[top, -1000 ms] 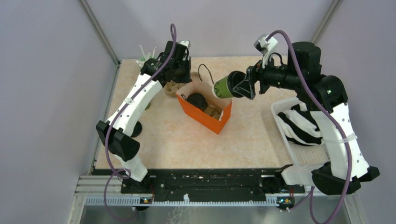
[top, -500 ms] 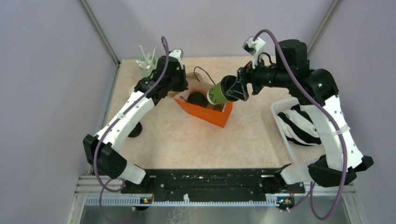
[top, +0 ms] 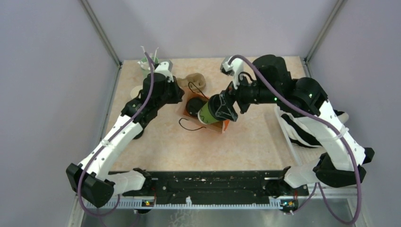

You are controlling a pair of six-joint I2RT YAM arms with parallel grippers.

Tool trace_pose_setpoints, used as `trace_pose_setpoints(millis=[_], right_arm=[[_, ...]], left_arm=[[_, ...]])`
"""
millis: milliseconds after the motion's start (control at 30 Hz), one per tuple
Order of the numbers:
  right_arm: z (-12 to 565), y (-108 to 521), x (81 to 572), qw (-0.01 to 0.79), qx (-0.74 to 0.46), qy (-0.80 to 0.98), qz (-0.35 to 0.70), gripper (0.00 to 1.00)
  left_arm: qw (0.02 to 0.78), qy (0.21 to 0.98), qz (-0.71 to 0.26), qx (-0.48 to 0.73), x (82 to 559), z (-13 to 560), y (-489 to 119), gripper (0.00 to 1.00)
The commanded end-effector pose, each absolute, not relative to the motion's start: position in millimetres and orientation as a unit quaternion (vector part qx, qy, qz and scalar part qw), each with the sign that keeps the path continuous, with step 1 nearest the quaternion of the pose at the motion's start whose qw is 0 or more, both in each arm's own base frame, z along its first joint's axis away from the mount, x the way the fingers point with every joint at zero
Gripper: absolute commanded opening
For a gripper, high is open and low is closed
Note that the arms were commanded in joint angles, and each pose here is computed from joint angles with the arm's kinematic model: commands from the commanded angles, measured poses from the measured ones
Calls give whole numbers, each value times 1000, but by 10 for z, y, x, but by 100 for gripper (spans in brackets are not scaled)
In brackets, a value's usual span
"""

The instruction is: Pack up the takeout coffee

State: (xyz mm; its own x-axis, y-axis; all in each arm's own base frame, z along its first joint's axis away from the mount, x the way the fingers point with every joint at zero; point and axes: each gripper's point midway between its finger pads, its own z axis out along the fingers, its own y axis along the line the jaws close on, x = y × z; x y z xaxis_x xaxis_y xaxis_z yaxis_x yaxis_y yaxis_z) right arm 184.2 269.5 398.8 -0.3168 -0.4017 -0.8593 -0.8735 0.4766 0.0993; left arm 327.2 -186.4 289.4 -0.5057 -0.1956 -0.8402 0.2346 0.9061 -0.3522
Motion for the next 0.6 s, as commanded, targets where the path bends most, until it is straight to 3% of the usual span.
trace_pose_setpoints(millis=[0,200,567], right_arm=[[4042,2802,1776,444,-439,740,251,43],[3866,2917,1670,461,-490,715,190,38],[3691,3145,1516,460,-561,666,174,39]], left_arm=[[531,807,-257,5,3238,3131,-1909,0],[536,804,-258,14,3064,3053,-1821,0],[538,798,-272,13,2762,2863,-1696,0]])
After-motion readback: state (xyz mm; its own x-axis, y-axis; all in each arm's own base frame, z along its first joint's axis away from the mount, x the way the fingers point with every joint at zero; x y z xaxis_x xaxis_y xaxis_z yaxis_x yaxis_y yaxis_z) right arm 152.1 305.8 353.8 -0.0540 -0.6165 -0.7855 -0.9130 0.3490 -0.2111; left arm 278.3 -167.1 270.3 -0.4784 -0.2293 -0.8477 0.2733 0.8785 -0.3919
